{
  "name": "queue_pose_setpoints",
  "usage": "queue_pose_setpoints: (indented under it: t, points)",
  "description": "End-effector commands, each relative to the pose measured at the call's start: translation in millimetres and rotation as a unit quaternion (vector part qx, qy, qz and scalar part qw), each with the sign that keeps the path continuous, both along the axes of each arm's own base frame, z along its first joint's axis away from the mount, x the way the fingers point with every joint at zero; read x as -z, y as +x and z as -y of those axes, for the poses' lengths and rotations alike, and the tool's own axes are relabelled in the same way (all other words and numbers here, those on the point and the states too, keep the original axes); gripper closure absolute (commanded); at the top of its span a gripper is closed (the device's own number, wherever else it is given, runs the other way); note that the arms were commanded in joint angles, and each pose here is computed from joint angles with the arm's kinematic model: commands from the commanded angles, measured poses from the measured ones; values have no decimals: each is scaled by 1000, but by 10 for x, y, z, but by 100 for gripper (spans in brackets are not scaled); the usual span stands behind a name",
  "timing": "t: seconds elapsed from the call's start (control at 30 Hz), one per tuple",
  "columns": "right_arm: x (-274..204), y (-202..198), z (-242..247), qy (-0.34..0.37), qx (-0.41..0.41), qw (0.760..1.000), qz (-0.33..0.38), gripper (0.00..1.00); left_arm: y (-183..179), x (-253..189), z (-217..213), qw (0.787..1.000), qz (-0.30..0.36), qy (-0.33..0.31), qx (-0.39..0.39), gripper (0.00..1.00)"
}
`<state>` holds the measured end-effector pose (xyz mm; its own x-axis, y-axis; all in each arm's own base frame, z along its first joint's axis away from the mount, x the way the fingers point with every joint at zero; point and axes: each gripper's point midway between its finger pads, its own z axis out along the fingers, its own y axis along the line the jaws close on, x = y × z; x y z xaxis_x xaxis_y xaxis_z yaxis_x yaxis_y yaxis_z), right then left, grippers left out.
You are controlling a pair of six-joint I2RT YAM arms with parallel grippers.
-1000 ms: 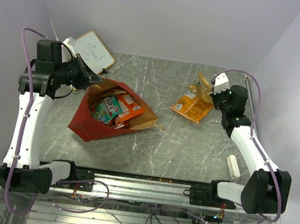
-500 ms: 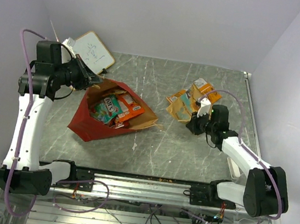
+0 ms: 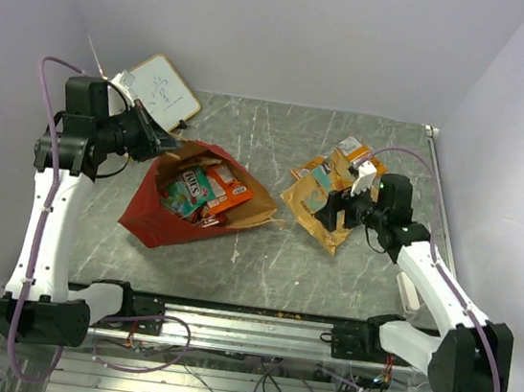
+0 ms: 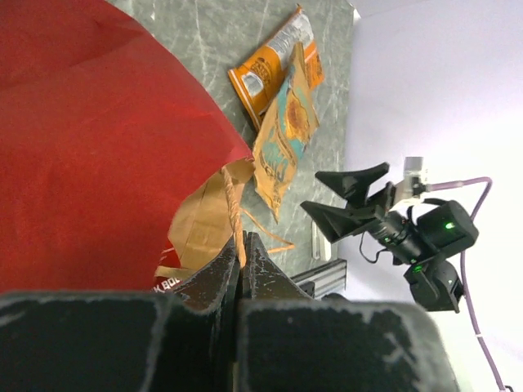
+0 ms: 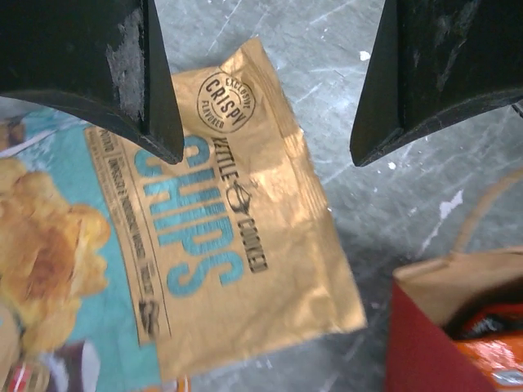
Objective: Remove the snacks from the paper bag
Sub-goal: Place the snack at the center of the board, then take out the snack from the paper bag.
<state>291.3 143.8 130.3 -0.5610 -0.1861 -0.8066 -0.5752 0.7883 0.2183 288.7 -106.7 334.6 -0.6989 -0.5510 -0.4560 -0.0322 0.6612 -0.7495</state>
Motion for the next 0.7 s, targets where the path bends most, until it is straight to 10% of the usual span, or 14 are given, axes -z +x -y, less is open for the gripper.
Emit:
queue_pose_setpoints:
  t: [0.0, 0.43, 0.67]
  points:
    - [-418, -7, -170, -3, -58, 996, 70, 17, -175, -65, 163, 998, 23, -38, 44, 93]
    - [-1143, -550, -1916, 7, -316, 924, 217, 22, -638, 185, 495, 990, -4, -75, 119, 93]
    - [-669, -1014, -2413, -48, -415, 881, 225, 37, -729, 171, 659, 990, 1, -57, 131, 93]
